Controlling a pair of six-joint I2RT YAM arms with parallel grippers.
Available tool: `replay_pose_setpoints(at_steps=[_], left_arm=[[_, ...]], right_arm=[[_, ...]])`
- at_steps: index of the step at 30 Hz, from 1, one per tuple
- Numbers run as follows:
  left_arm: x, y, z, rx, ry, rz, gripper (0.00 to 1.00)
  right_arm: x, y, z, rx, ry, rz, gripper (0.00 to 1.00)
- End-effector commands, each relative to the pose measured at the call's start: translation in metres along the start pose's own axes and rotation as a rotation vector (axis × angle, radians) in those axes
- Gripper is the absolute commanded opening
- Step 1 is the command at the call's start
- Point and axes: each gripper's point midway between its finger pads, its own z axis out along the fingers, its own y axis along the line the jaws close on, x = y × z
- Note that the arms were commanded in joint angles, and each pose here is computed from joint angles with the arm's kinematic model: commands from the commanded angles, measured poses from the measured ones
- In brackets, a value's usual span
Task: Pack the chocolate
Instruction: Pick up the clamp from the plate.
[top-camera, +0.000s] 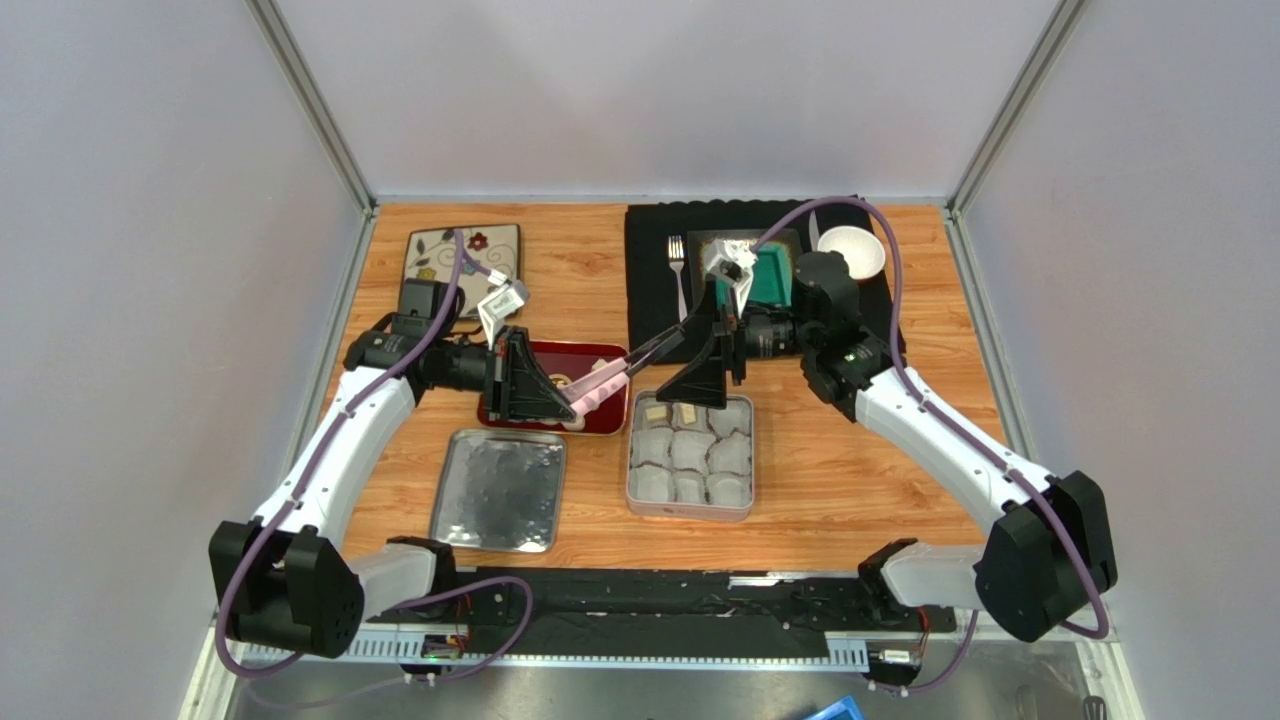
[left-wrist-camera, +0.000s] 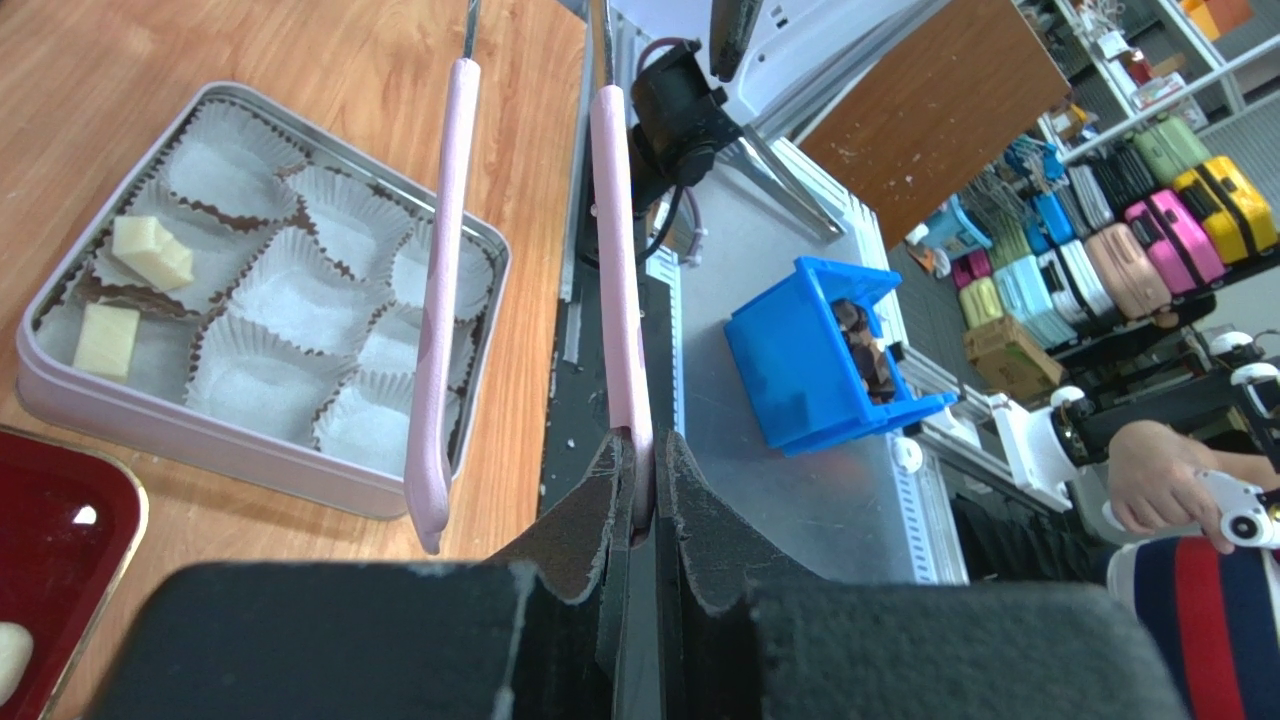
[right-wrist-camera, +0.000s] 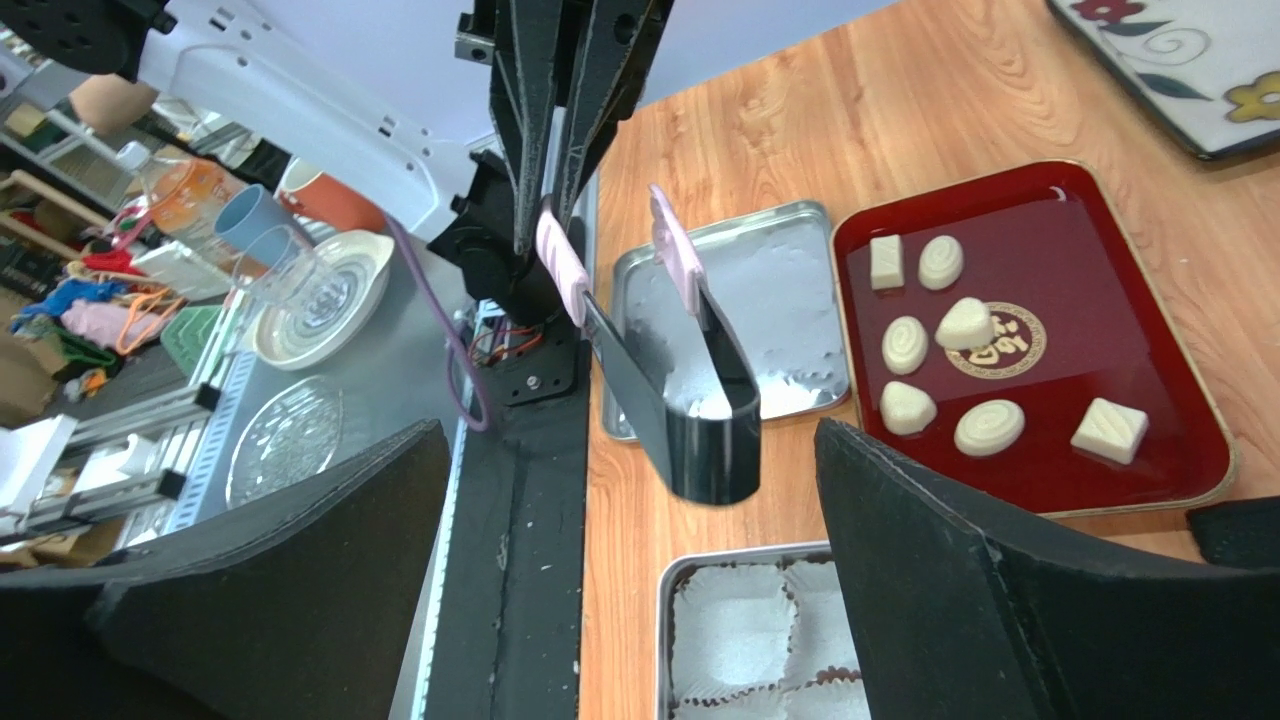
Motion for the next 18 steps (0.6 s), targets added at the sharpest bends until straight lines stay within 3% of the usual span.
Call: replay_pose_setpoints(at_steps=[1,9,18], left_arm=[[-0.014,-0.056,-0.001,0.309,-0.071,0.036,0.00],[-0.011,-0.055,0.001,0.318,-0.064,0.034,0.00],[-0.007,-0.053,0.002,0.324,-0.057,0.030,0.00]], right_arm=[[-0.021,0.018,0.001,-0.078,-0.001,-0.049,0.95],[-0.028,0.013,0.013,-0.079,0.025,-0.079,0.88],[-0.005,0.009,0.033,-0.108,0.122,-0.013,0.76]])
